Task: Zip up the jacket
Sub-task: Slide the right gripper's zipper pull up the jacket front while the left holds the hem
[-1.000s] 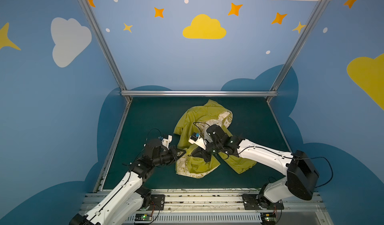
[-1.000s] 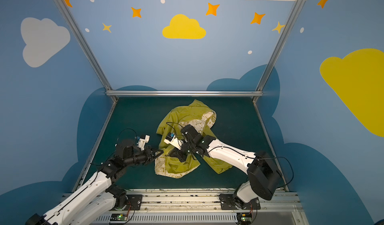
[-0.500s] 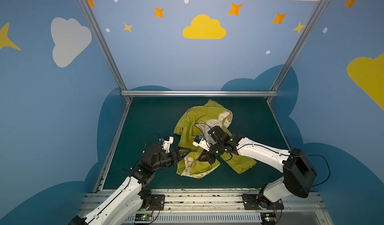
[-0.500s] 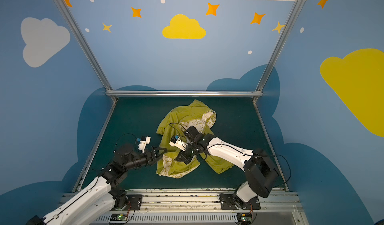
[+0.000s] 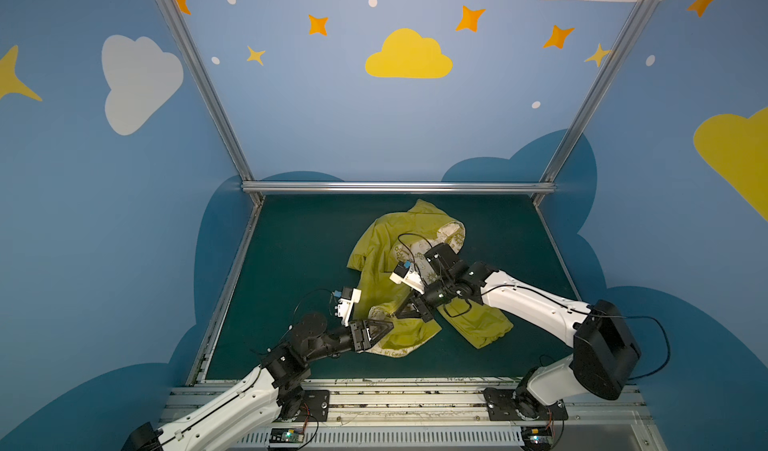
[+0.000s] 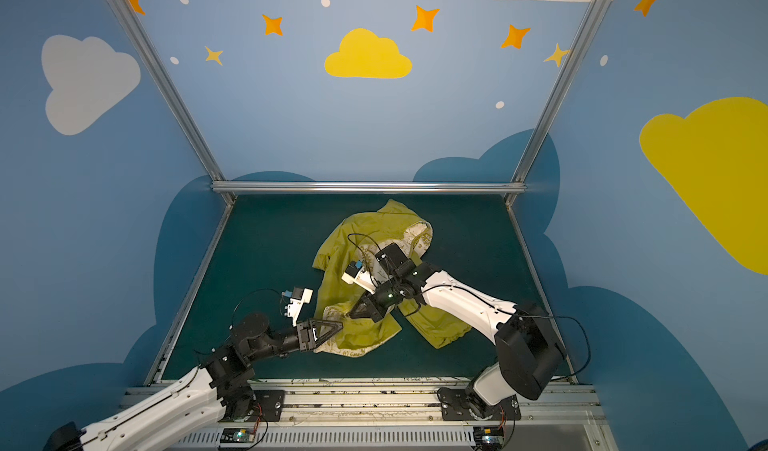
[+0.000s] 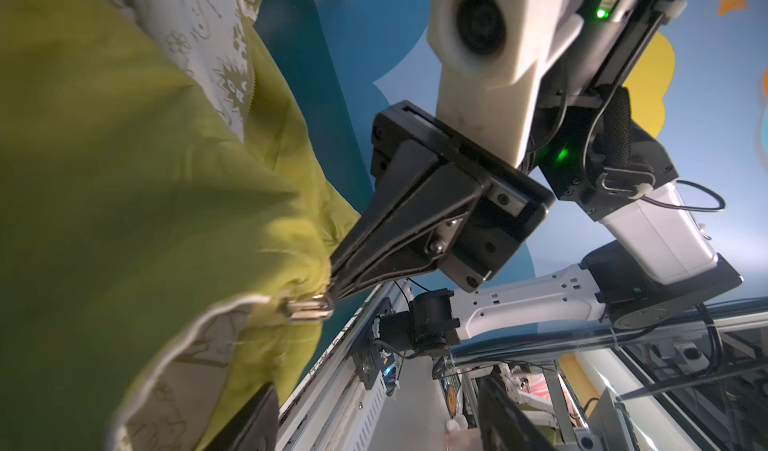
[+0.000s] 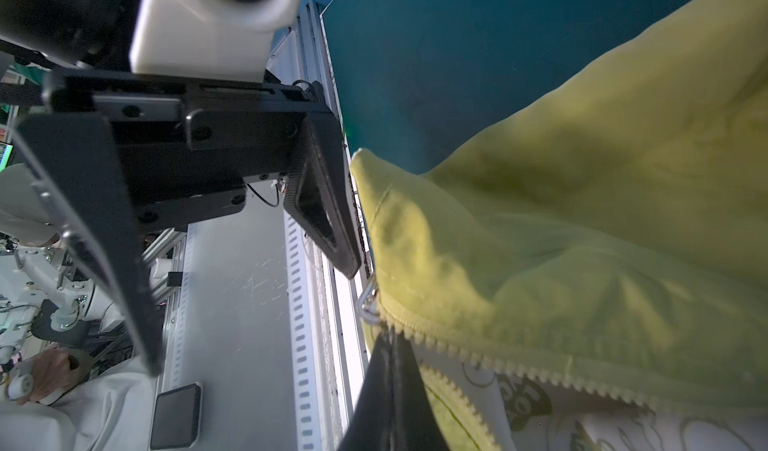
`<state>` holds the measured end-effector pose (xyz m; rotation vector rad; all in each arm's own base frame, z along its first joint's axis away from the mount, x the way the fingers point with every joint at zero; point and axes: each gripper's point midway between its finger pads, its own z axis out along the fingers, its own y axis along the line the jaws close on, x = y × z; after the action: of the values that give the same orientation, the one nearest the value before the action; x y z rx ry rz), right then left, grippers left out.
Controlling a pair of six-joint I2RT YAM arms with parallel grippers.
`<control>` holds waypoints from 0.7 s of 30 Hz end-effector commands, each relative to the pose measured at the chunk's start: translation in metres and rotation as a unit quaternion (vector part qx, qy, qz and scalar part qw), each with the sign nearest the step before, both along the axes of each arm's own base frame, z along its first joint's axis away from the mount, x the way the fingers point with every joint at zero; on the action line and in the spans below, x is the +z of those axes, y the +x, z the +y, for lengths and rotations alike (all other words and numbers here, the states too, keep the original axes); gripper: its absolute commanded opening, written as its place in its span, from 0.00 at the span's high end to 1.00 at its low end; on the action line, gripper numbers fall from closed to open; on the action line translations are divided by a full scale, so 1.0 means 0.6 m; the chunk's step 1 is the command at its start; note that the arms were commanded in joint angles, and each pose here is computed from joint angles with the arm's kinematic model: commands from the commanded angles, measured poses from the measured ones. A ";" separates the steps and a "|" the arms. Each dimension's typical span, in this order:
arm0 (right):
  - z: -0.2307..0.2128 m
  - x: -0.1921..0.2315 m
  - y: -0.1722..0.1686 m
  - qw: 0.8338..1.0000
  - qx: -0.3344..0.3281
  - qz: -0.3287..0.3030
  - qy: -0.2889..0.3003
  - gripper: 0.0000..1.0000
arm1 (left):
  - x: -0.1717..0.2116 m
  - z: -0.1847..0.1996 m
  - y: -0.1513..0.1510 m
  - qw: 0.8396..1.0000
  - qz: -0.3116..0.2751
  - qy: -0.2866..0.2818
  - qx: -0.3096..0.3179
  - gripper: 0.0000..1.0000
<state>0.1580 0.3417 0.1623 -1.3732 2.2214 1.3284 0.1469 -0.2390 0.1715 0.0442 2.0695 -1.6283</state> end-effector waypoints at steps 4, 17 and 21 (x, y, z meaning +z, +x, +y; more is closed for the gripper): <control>0.009 0.009 0.001 1.000 0.004 0.013 0.016 1.00 | -0.033 0.036 0.016 0.997 -0.021 0.029 0.064 0.25; 0.030 0.035 -0.007 0.998 0.019 0.022 0.059 1.00 | -0.005 -0.008 0.048 0.997 -0.070 0.014 0.014 0.22; 0.028 0.024 -0.004 0.998 0.017 0.026 0.049 1.00 | 0.013 -0.023 0.056 0.996 -0.083 -0.017 0.000 0.23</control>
<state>0.1566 0.3543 0.1748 -1.3532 2.1596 1.4446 0.1774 -0.2425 0.1332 0.0542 2.1157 -1.4981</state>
